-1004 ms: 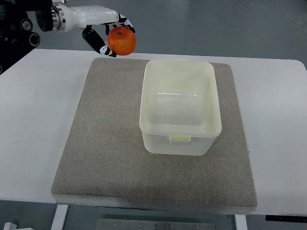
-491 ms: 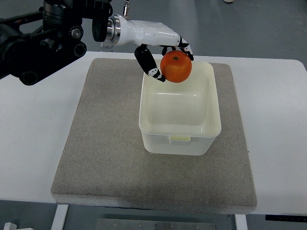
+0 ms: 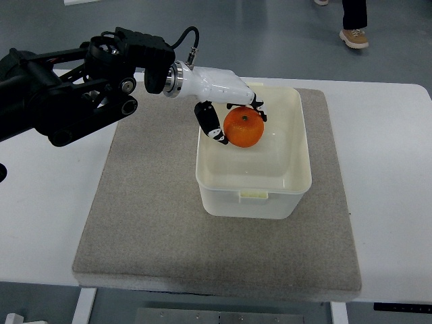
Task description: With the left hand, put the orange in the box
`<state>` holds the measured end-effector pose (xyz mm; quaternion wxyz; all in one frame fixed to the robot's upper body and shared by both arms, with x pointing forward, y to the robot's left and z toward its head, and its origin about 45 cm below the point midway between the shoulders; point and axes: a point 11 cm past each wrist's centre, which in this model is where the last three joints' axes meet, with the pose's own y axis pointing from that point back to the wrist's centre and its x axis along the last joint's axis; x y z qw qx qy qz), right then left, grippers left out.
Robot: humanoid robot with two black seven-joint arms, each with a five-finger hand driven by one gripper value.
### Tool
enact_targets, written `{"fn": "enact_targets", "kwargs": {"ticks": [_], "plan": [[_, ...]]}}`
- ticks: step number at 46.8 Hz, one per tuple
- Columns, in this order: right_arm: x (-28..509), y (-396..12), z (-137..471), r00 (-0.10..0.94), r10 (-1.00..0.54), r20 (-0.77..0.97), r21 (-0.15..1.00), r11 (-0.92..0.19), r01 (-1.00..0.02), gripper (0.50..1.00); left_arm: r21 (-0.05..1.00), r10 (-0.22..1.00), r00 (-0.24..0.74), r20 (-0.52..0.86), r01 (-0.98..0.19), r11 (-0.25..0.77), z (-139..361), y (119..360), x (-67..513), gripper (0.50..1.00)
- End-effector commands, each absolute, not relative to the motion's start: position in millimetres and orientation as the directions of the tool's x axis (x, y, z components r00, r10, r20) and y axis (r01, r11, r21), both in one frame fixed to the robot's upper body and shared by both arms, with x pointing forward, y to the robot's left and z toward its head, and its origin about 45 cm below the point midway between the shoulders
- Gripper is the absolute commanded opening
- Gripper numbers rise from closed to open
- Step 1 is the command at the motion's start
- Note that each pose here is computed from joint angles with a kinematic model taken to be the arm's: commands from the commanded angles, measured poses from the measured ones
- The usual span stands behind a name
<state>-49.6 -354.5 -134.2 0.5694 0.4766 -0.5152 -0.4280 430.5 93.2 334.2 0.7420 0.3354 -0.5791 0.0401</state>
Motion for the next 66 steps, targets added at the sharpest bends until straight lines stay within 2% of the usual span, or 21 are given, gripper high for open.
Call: {"fn": "enact_targets", "kwargs": {"ticks": [1, 3, 6, 12, 18, 22, 26, 30, 37, 46, 53, 60, 66], "plan": [[-50, -354, -134, 0.103, -0.979, 0.178, 0.984, 0.179, -0.004, 0.932, 0.443, -0.317, 0.329, 0.889, -0.445, 0.778, 332, 91, 430, 0.760], [-50, -354, -134, 0.105, -0.978, 0.178, 0.984, 0.179, -0.004, 0.932, 0.439, -0.314, 0.329, 0.891, -0.443, 0.781, 330, 90, 429, 0.788], [-50, -354, -134, 0.103, -0.979, 0.178, 0.984, 0.179, -0.004, 0.930, 0.429, -0.304, 0.327, 0.895, -0.443, 0.787, 330, 89, 429, 0.940], [-50, -355, -134, 0.103, -0.978, 0.180, 0.984, 0.181, -0.002, 0.932, 0.425, -0.298, 0.329, 0.896, -0.444, 0.789, 330, 89, 429, 0.988], [-50, -354, -134, 0.103, -0.979, 0.178, 0.984, 0.179, -0.004, 0.932, 0.409, -0.269, 0.344, 0.900, -0.449, 0.794, 334, 92, 430, 0.990], [-50, -354, -134, 0.103, -0.979, 0.178, 0.984, 0.179, -0.004, 0.932, 0.361, -0.178, 0.402, 0.898, -0.444, 0.820, 345, 92, 431, 0.990], [-50, -354, -134, 0.103, -0.979, 0.178, 0.984, 0.179, -0.004, 0.930, 0.285, -0.021, 0.500, 0.866, -0.460, 0.841, 358, 102, 437, 0.990], [-50, -354, -134, 0.103, -0.979, 0.178, 0.984, 0.179, -0.004, 0.932, 0.207, 0.169, 0.589, 0.790, -0.516, 0.831, 369, 126, 451, 0.992], [-50, -354, -134, 0.103, -0.979, 0.178, 0.984, 0.179, -0.004, 0.932, 0.102, 0.441, 0.660, 0.609, -0.616, 0.781, 376, 160, 474, 0.992], [-50, -354, -134, 0.103, -0.979, 0.178, 0.984, 0.179, -0.004, 0.932, 0.044, 0.644, 0.647, 0.407, -0.719, 0.694, 365, 204, 490, 0.992], [-50, -355, -134, 0.103, -0.978, 0.180, 0.984, 0.180, -0.004, 0.930, 0.052, 0.736, 0.610, 0.295, -0.779, 0.625, 341, 237, 494, 0.992], [-50, -355, -134, 0.102, -0.978, 0.180, 0.984, 0.181, -0.004, 0.932, 0.043, 0.820, 0.562, 0.107, -0.827, 0.561, 312, 265, 492, 0.994], [-50, -354, -134, 0.103, -0.979, 0.178, 0.984, 0.179, -0.004, 0.932, 0.043, 0.847, 0.532, -0.017, -0.845, 0.532, 293, 286, 487, 0.994]]}}
